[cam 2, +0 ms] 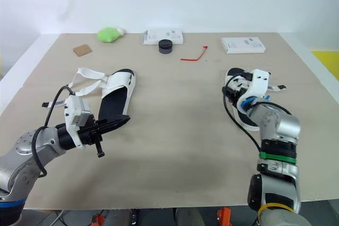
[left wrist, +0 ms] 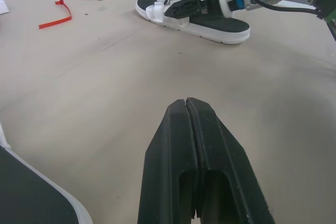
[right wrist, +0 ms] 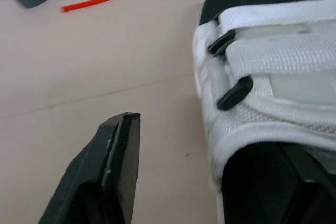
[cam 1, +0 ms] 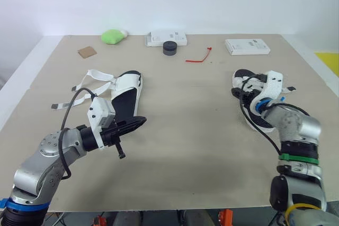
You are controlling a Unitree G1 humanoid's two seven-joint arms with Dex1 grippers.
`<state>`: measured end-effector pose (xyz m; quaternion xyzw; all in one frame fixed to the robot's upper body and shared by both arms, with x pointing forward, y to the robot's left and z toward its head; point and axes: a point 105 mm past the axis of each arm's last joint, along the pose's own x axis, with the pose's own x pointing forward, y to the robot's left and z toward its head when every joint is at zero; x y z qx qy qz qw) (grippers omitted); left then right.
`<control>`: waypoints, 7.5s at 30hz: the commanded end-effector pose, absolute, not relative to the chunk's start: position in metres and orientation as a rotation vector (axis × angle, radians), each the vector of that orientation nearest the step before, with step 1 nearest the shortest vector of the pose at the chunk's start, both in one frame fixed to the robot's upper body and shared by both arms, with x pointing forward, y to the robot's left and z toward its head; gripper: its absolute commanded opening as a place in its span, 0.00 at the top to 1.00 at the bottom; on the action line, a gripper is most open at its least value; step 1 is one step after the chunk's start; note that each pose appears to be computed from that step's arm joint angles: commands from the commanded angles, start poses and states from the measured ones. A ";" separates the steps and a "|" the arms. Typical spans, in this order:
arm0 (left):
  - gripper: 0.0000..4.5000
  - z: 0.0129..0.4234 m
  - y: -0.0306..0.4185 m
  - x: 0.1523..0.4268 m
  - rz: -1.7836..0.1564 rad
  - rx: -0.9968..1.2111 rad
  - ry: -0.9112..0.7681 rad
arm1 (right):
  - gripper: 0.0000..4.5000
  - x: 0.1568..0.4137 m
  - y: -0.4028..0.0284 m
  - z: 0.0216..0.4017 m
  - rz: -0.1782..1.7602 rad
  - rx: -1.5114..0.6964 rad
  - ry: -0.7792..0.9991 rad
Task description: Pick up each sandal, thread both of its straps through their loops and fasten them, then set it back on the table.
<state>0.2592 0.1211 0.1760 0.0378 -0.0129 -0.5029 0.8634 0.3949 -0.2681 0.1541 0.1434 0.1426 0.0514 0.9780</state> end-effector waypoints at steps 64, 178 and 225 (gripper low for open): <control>0.01 0.151 0.125 0.434 -0.351 0.112 0.217 | 0.34 0.305 -0.133 0.206 0.721 -0.171 -0.134; 1.00 0.089 0.083 0.251 -1.713 0.249 0.156 | 1.00 0.285 -0.067 0.128 1.529 -0.291 0.293; 0.00 0.139 0.104 0.257 -1.579 0.146 0.181 | 1.00 0.281 -0.073 0.053 1.557 -0.509 0.567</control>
